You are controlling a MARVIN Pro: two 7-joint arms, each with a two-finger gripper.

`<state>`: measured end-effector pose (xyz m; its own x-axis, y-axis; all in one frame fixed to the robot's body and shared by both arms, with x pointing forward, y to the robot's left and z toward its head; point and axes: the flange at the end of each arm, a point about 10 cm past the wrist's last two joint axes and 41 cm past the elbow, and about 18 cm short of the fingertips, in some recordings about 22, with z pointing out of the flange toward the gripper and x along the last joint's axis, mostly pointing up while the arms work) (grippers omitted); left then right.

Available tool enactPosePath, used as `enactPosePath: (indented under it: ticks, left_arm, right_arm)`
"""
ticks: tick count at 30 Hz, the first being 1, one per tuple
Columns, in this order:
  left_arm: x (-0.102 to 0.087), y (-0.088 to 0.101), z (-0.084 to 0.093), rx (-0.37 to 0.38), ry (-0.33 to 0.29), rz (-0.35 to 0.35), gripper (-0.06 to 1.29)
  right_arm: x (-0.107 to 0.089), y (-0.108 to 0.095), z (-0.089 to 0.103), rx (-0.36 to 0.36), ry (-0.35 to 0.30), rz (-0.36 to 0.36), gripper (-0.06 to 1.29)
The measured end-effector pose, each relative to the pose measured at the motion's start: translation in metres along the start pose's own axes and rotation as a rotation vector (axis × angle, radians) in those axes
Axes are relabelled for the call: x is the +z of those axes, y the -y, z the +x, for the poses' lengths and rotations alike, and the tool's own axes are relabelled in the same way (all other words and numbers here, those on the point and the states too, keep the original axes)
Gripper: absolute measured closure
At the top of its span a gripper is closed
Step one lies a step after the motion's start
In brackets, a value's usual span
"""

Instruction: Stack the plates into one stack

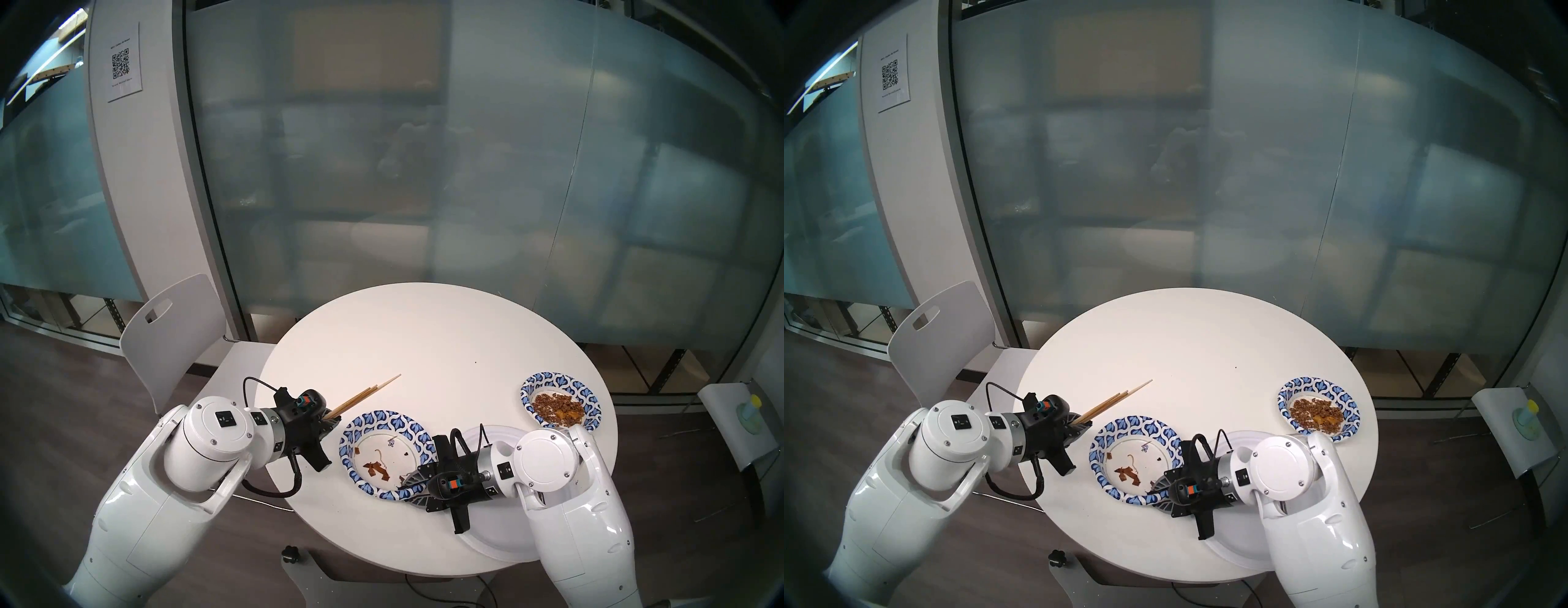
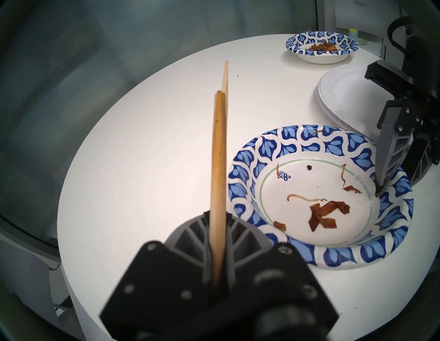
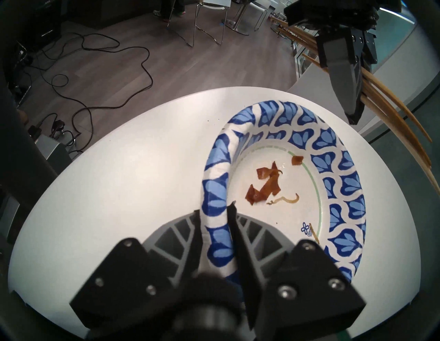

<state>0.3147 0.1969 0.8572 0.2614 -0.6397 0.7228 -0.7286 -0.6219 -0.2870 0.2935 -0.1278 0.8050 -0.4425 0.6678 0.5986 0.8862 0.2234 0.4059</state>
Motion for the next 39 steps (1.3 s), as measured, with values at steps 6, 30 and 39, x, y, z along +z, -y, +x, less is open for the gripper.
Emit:
enactPosePath:
  ticks: [6,30,39]
  left_arm:
    - [0.0,0.001,0.001,-0.001,-0.003,0.002,1.15]
    - [-0.001,0.016,0.012,-0.025,-0.029,0.027,1.15]
    - [0.002,0.011,0.018,-0.025,-0.036,0.012,1.15]
  right_arm:
    - [-0.002,-0.005,0.002,-0.029,-0.002,-0.008,0.93]
    - [-0.046,-0.026,0.002,-0.189,0.063,-0.085,1.22]
    - [-0.075,-0.018,0.006,-0.205,0.113,-0.133,1.23]
